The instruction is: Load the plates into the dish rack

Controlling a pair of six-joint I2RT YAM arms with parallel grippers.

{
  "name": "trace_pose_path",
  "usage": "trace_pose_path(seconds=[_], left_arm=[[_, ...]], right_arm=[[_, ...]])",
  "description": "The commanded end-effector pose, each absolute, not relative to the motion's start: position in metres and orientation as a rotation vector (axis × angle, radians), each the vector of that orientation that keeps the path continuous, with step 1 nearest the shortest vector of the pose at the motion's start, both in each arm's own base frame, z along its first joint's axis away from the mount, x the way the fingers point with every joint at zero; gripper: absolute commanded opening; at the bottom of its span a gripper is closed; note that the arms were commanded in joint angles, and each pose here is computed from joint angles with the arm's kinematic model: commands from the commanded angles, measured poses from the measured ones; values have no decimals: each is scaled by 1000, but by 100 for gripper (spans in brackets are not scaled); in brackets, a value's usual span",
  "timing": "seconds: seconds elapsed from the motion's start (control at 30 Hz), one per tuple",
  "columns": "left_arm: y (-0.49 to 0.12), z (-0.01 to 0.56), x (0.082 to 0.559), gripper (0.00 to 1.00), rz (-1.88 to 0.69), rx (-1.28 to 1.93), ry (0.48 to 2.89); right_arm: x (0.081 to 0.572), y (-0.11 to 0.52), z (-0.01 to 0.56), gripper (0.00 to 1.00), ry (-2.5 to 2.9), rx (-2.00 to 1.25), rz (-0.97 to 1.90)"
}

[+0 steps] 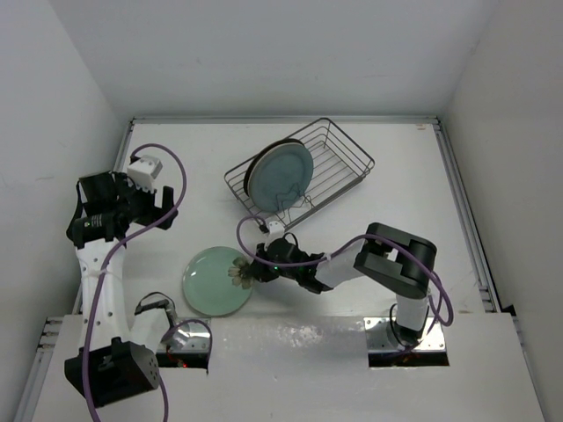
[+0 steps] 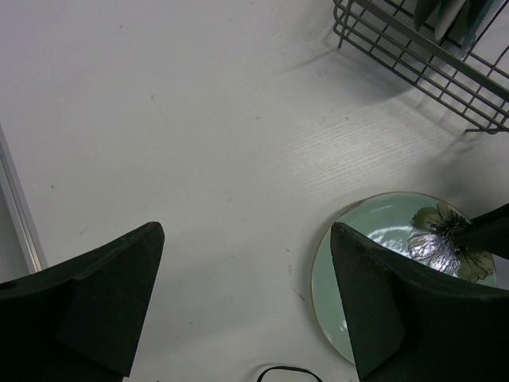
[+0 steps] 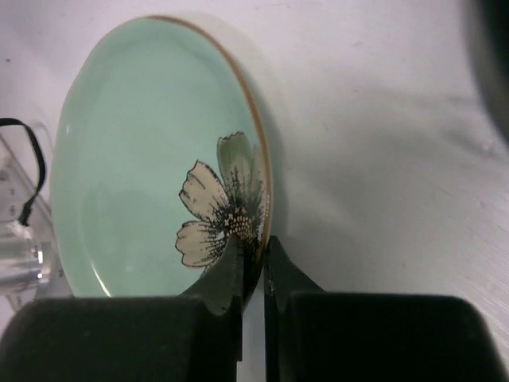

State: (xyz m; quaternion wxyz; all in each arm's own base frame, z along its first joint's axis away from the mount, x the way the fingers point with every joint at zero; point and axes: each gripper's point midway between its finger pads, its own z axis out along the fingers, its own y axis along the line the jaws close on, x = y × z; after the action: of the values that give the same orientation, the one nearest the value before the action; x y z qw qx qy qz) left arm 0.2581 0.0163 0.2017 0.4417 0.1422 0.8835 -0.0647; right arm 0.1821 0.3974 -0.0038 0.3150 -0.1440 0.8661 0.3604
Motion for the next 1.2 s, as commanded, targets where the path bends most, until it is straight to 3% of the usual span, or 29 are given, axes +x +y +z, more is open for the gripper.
trace_pose_path(seconds=[0.0, 0.23, 0.57, 0.83, 1.17], left_arm=[[15, 216, 266, 83, -156, 390, 2126], [11, 220, 268, 83, -178, 408, 2111], [9, 228, 274, 83, -191, 417, 2081], [9, 236, 277, 83, -180, 422, 2056], [10, 241, 280, 83, -172, 434, 2034]], right_arm=[[173, 390, -24, 0, 2346, -455, 882], [168, 421, 40, 0, 2081, -797, 1026], [182, 427, 106, 0, 1668, -1468, 716], [199, 423, 140, 0, 1428, -1658, 515], [198, 424, 172, 0, 1290, -1705, 494]])
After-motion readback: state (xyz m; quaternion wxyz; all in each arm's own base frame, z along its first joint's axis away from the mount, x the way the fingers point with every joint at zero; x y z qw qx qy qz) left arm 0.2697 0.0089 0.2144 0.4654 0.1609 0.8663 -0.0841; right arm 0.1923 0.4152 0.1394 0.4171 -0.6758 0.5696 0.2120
